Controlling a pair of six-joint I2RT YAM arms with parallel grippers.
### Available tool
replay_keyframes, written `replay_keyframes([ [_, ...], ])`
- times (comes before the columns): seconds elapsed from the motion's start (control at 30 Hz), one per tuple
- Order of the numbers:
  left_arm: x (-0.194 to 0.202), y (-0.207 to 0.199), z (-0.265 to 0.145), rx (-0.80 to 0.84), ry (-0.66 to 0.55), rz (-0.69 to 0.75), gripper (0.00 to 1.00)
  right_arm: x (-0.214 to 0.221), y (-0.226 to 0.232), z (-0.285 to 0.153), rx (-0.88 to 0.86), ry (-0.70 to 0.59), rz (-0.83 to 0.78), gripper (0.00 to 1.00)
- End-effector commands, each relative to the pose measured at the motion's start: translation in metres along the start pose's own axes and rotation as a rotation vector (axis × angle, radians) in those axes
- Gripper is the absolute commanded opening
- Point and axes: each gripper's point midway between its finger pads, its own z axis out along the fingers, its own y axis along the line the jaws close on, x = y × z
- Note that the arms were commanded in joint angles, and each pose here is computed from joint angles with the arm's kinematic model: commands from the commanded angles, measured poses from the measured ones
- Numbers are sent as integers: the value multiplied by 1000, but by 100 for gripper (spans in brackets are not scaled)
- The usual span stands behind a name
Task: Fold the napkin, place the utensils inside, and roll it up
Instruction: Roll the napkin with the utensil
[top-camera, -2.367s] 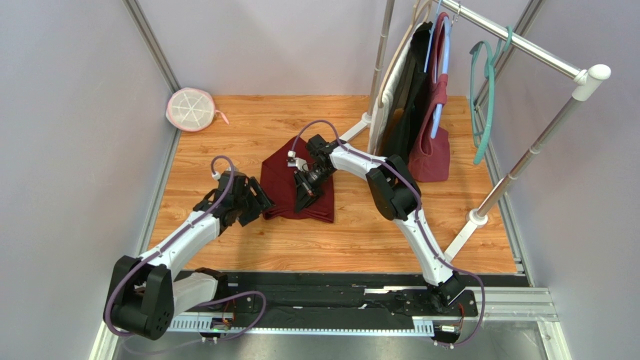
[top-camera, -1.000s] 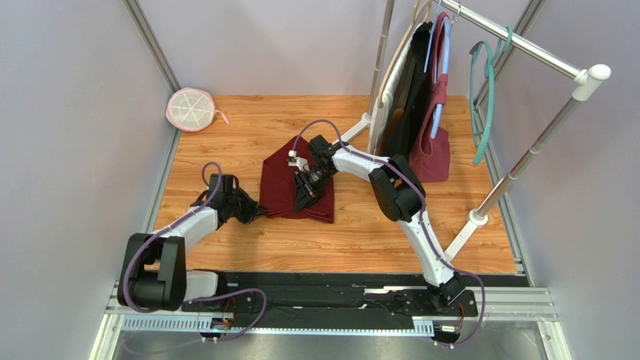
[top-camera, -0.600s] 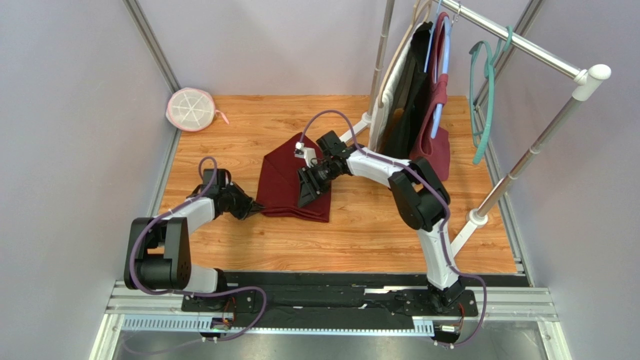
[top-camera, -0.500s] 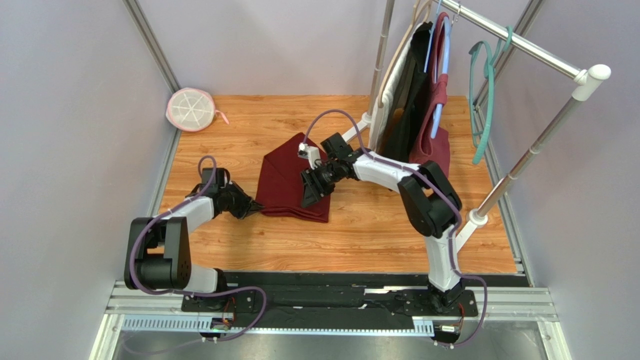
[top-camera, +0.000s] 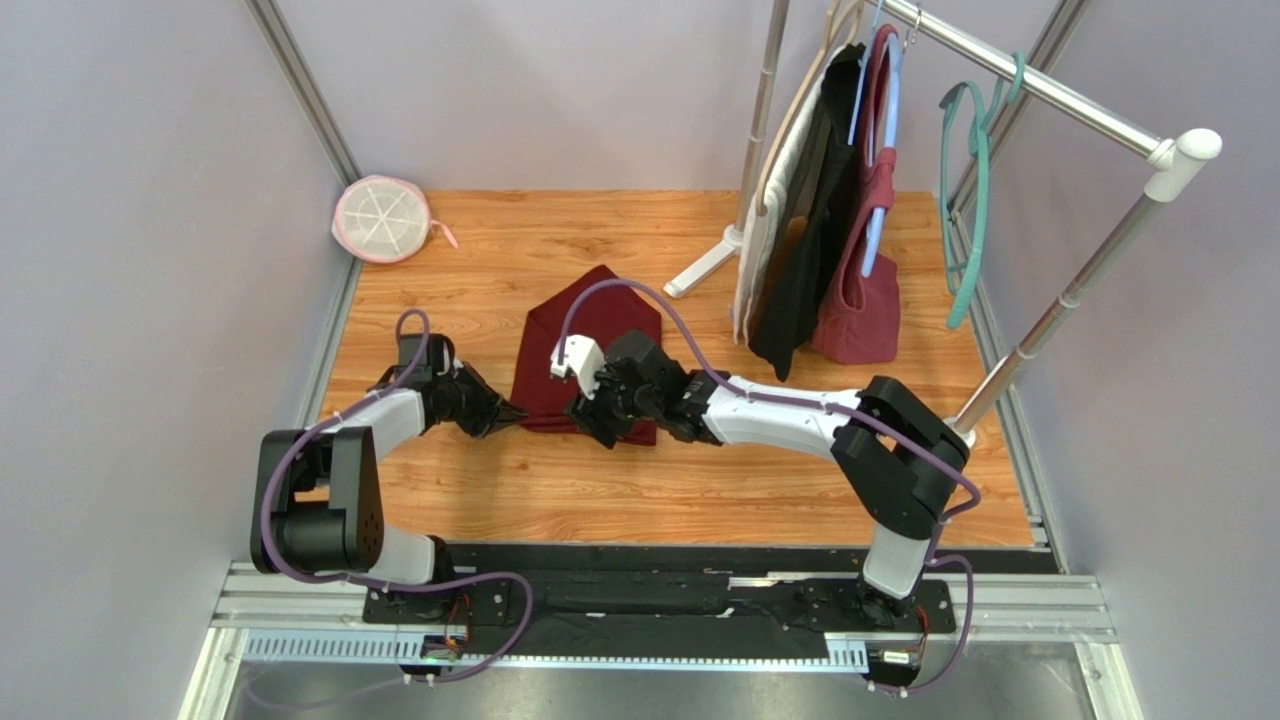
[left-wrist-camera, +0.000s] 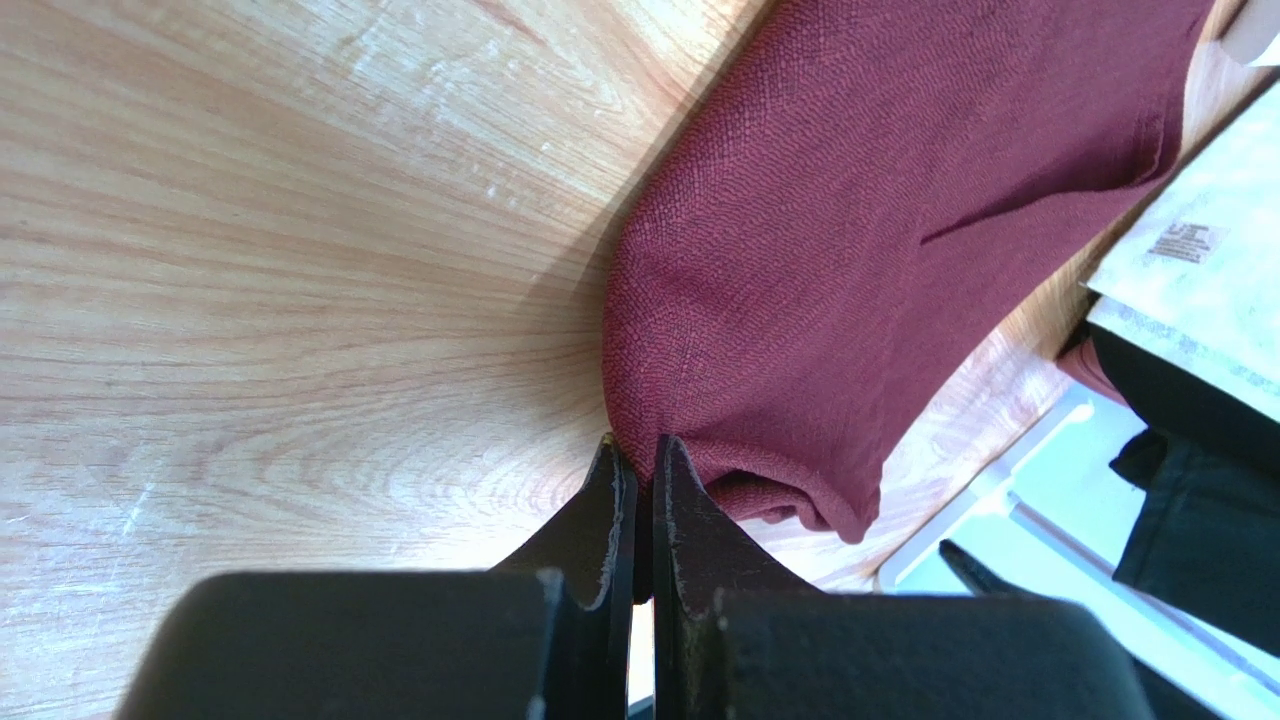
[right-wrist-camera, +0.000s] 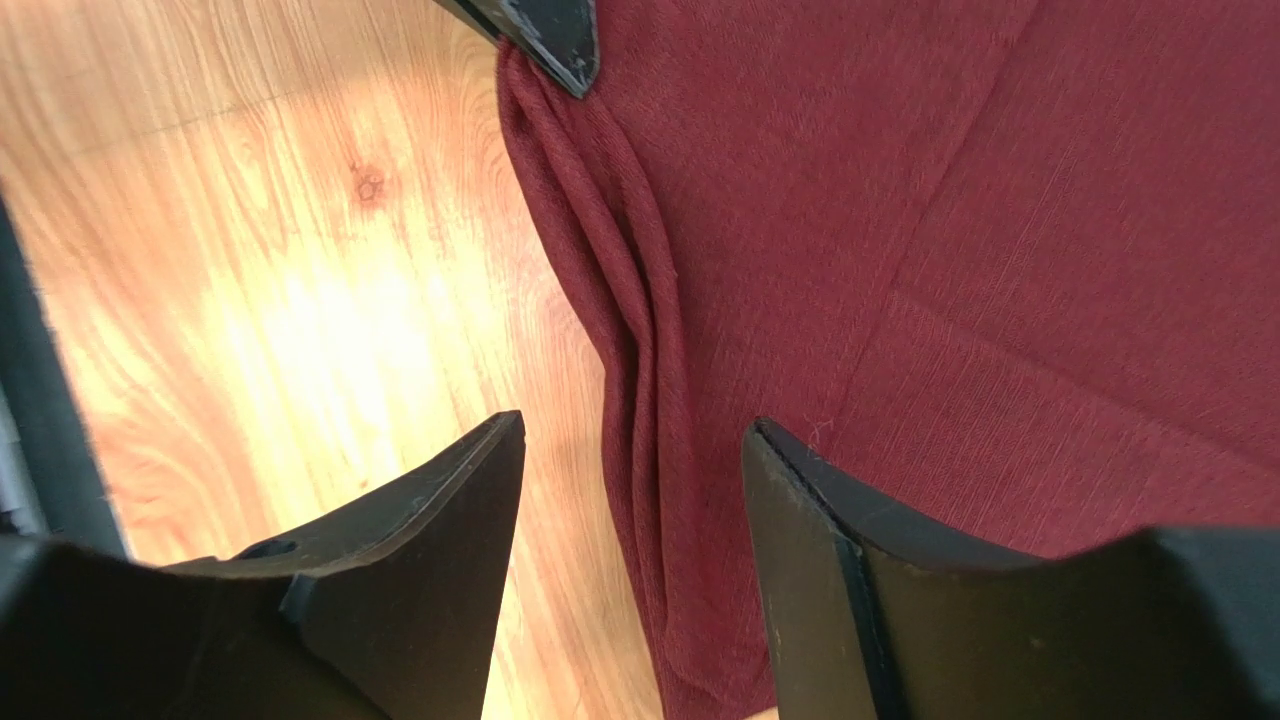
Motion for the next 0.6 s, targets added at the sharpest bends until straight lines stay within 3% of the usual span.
replay_keyframes([
  [0.0,-10,-13,-4,38,-5,33,0,-21,-12,3,145,-64,-165,59],
  [0.57,-12,-12,-5,47,14,38,0,18,-4,34,195,72,-285,59],
])
